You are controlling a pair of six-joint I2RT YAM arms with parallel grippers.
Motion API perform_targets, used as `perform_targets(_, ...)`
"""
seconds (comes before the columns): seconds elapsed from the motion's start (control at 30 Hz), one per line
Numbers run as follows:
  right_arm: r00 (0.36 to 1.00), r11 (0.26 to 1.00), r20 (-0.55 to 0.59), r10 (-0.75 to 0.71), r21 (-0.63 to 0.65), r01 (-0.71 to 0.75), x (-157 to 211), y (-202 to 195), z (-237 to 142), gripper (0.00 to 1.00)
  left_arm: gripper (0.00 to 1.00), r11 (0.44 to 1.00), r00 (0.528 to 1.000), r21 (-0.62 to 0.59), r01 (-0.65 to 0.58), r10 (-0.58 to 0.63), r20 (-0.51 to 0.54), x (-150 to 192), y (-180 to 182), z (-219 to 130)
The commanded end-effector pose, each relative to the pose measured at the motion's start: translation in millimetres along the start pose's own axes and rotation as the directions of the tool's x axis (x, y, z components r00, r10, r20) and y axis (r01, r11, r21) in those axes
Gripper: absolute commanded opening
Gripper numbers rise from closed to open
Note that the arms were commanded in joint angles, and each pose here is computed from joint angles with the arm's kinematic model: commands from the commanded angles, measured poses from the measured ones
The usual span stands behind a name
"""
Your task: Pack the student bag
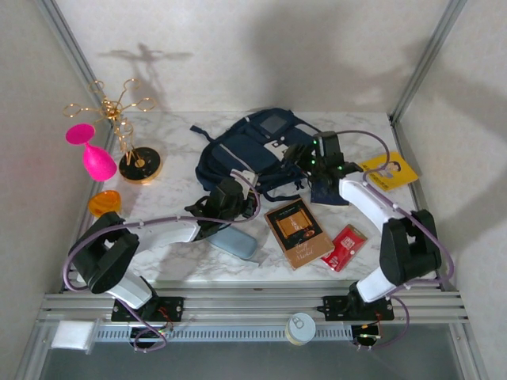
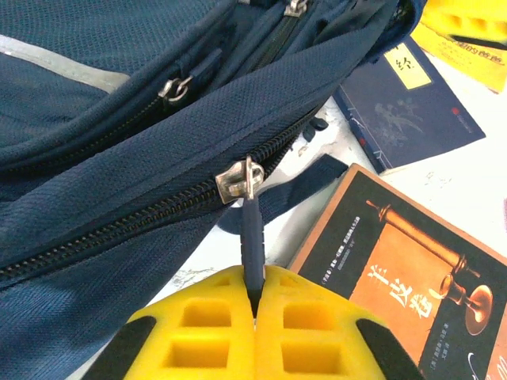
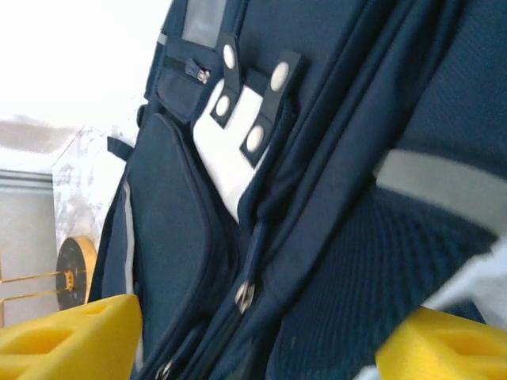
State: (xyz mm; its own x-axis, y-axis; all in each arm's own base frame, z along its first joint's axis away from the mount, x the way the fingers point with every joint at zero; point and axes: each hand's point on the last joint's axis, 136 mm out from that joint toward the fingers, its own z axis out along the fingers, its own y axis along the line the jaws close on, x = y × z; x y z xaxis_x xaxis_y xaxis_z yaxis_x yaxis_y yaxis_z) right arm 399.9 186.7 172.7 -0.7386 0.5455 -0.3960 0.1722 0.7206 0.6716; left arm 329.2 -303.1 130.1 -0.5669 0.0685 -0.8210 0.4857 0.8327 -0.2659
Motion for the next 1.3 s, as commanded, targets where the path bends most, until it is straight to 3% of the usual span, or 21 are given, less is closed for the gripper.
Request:
perform_targets(0.0, 0.997, 0.998, -0.070, 0.040, -0.047, -0.043, 24, -3, -12, 0.82, 0.00, 0.999, 0.998, 0.053, 0.012, -0.015, 0.067, -28, -16, -2)
perform_targets(0.17, 0.979, 0.980, -0.163, 0.120, -0.137, -0.143, 67, 20, -3, 0.88, 0.00, 0.997, 0.998, 0.070, 0.011, -0.015, 0.061, -30, -21, 2)
perform_targets(0.4, 0.959, 0.960, -0.116, 0.259, -0.081, -0.269, 69, 11, 36, 0.87, 0.00, 0.995, 0.999, 0.100, 0.008, -0.012, 0.033, -31, -29, 11)
perform_targets(0.5, 0.947, 0.946, -0.088, 0.308, -0.078, -0.315, 65, 6, 48, 0.77, 0.00, 0.995, 1.000, 0.099, -0.001, -0.001, 0.017, -28, -29, 14)
perform_targets(0.6, 0.957, 0.954, -0.004, 0.289, -0.089, -0.288, 49, 6, 51, 0.53, 0.00, 0.996, 1.000, 0.090, -0.005, 0.003, 0.013, -27, -27, 14)
perform_targets(0.73, 0.981, 0.975, 0.014, 0.194, -0.110, -0.192, 39, 21, 53, 0.16, 0.00, 0.998, 1.000, 0.057, -0.008, 0.008, -0.004, -23, -20, 11)
perform_targets(0.8, 0.991, 0.985, 0.010, 0.134, -0.115, -0.132, 39, 28, 53, 0.06, 0.00, 1.000, 1.000, 0.028, -0.006, 0.007, -0.012, -21, -13, 8)
perform_targets(1.07, 0.984, 0.959, 0.006, -0.179, -0.221, 0.176, 26, 47, 32, 0.00, 0.00, 0.996, 0.997, -0.076, 0.049, -0.053, -0.059, 14, 32, -21)
perform_targets(1.27, 0.961, 0.923, -0.015, -0.277, -0.281, 0.262, -7, 46, 32, 0.00, 0.00, 0.992, 0.994, -0.113, 0.059, -0.069, -0.083, 36, 53, -34)
